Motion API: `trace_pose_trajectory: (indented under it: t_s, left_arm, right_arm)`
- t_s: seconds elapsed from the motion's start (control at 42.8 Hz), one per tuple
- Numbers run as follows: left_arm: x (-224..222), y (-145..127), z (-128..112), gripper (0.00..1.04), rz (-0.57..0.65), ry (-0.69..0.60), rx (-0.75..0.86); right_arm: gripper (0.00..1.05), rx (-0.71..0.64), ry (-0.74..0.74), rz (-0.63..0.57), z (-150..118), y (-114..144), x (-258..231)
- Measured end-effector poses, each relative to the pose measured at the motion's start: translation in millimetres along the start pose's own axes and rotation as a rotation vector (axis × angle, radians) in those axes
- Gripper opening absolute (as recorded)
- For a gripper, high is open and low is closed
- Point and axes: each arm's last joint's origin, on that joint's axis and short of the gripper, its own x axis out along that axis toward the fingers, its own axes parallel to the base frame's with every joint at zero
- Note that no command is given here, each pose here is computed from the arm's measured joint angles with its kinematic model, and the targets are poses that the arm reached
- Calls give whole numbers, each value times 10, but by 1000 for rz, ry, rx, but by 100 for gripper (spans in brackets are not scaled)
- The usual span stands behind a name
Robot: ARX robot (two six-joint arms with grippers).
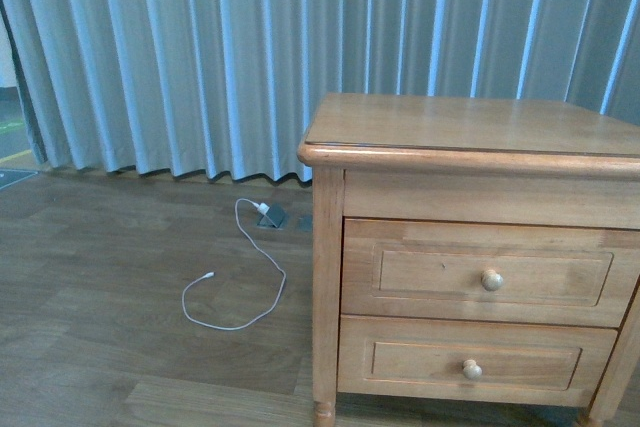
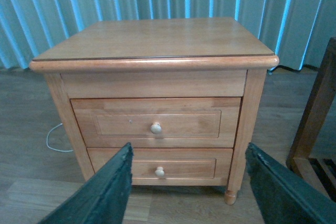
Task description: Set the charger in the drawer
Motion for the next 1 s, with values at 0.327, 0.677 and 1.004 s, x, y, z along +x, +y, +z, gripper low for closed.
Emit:
trace_pose_trajectory:
  t_s: [0.327, 0.677, 1.004]
  left_arm:
    - [0, 0, 0, 99, 0, 0, 0]
    - [0, 0, 0, 99, 0, 0, 0]
    - [0, 0, 0, 99, 0, 0, 0]
  right_arm:
    - [11, -28, 2, 0, -172, -3, -103]
    - [2, -32, 0, 0, -278, -6, -194]
    - [2, -32, -1, 0, -371, -9, -272]
